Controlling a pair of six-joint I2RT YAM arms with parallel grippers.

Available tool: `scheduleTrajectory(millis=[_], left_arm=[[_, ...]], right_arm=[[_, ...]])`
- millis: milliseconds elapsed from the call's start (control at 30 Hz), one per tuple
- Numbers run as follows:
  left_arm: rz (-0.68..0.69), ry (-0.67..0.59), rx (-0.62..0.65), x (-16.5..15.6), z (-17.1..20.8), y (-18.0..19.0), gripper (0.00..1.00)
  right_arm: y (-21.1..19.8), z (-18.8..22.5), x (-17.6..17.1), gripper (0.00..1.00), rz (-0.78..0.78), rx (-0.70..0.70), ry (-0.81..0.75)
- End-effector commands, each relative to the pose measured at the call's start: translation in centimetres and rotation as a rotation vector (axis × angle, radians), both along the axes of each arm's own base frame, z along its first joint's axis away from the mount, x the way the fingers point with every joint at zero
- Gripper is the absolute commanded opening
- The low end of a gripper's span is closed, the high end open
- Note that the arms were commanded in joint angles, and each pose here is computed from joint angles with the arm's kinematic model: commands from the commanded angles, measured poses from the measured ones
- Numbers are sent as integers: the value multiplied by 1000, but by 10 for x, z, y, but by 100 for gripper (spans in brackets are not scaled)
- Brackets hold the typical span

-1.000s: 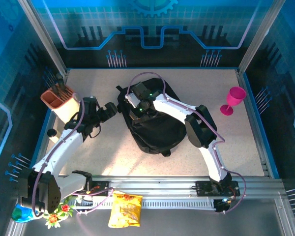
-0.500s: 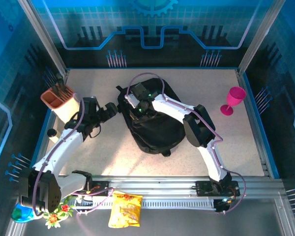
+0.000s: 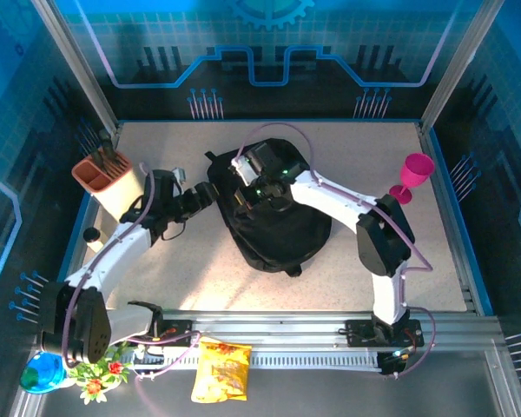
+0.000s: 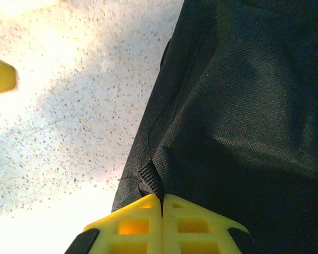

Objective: Pack the student bag
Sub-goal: Zip the student bag at the center of the table.

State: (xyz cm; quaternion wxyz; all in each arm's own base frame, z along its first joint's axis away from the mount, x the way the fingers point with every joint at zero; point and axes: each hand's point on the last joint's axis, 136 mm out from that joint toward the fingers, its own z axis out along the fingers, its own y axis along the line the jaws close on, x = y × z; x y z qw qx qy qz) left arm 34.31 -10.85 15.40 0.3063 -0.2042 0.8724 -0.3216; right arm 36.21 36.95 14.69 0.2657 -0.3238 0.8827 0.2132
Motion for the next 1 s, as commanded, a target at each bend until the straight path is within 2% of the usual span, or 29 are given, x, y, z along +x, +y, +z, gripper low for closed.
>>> scheduleTrajectory(millis=[0, 100, 233, 533, 700, 800, 967], left_arm=[[-106, -17, -145, 4, 6, -26, 76], [-145, 2, -228, 8, 2, -39, 67], [-186, 27, -320, 15, -2, -56, 60], [-159, 134, -297, 26, -31, -66, 45], [-231, 141, -340, 30, -27, -86, 42], [-261, 162, -341, 30, -31, -96, 31], [-229, 177, -311, 33, -39, -92, 4]], right_arm=[[0, 28, 2, 0, -44, 96, -47], [-3, 36, 0, 0, -60, 129, -54], [-5, 43, -3, 0, -63, 159, -46], [-5, 40, -6, 0, -67, 175, -28], [-6, 33, -7, 0, -72, 173, -12], [-7, 29, -6, 0, -84, 166, -7], [-34, 18, 8, 0, -206, 89, -36]])
